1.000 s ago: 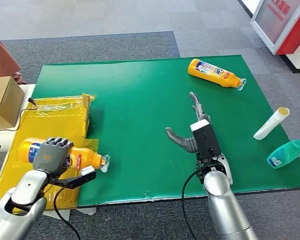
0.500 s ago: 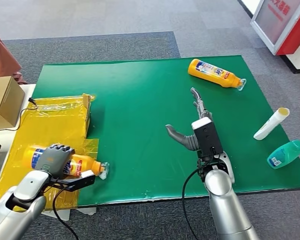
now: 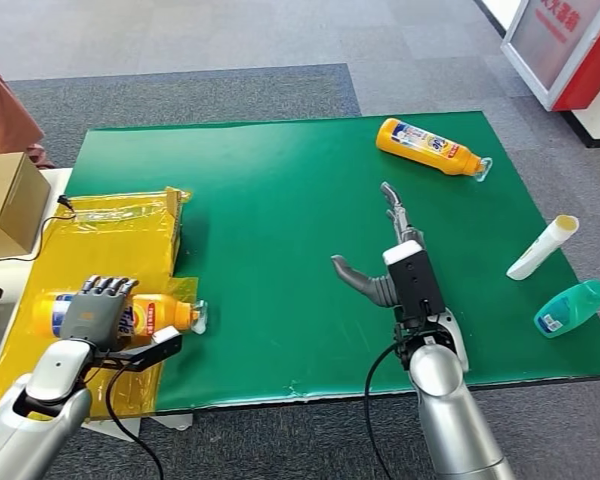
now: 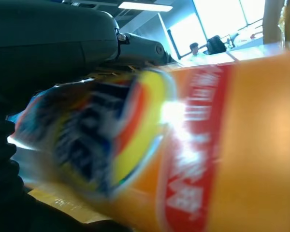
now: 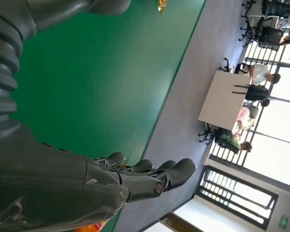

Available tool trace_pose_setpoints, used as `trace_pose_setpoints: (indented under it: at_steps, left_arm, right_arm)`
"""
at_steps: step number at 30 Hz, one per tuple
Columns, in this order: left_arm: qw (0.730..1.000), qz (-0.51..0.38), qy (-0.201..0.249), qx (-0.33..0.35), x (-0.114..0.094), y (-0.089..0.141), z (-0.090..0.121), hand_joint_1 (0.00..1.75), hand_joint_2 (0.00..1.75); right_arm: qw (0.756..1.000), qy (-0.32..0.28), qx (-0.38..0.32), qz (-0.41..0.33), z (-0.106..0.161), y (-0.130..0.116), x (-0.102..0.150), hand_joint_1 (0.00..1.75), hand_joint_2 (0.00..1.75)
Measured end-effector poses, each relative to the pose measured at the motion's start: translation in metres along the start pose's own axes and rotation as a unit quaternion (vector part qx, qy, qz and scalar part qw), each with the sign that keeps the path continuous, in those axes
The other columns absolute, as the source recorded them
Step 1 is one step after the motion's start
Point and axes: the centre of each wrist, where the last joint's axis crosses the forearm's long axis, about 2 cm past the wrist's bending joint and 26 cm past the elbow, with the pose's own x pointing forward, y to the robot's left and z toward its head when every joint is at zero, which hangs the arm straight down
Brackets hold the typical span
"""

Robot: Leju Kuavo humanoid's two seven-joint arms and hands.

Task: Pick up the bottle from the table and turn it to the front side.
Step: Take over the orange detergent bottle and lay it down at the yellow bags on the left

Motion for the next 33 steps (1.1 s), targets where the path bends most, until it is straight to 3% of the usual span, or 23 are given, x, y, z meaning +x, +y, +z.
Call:
trace_pose_setpoints:
  at_steps: [10,20,23,27,30,31,32,33]
  left_arm:
    - [0.999,0.031,-0.02,0.018,0.008,-0.006,0.012,0.0,1.75]
    - [0.992,0.089,-0.066,0.053,0.023,0.005,0.028,0.0,1.75]
    - [0.975,0.179,-0.107,0.069,0.028,0.013,0.033,0.0,1.75]
    - [0.93,0.319,-0.164,0.083,0.034,0.023,0.041,0.0,1.75]
    - [0.918,0.346,-0.174,0.084,0.034,0.024,0.042,0.0,1.75]
    - [0.878,0.424,-0.209,0.068,0.035,0.026,0.047,0.0,1.75]
    - [0.812,0.522,-0.254,0.058,0.036,0.03,0.055,0.0,1.75]
    - [0.722,0.619,-0.304,0.06,0.036,0.035,0.064,0.0,1.31]
  right_arm:
    - [1.0,0.012,0.001,0.002,0.016,0.002,-0.006,0.0,1.75]
    - [1.0,0.017,-0.005,0.005,0.024,0.0,-0.007,0.0,1.75]
    - [1.0,0.018,-0.007,0.005,0.027,-0.001,-0.007,0.0,1.75]
    - [1.0,0.016,-0.011,0.005,0.03,-0.002,-0.009,0.0,1.75]
    - [1.0,0.015,-0.012,0.005,0.031,-0.002,-0.009,0.0,1.75]
    - [1.0,0.014,-0.016,0.004,0.032,-0.002,-0.01,0.0,1.75]
    - [1.0,0.013,-0.021,0.004,0.034,-0.003,-0.011,0.0,1.75]
    - [1.0,0.011,-0.026,0.004,0.036,-0.005,-0.013,0.0,1.75]
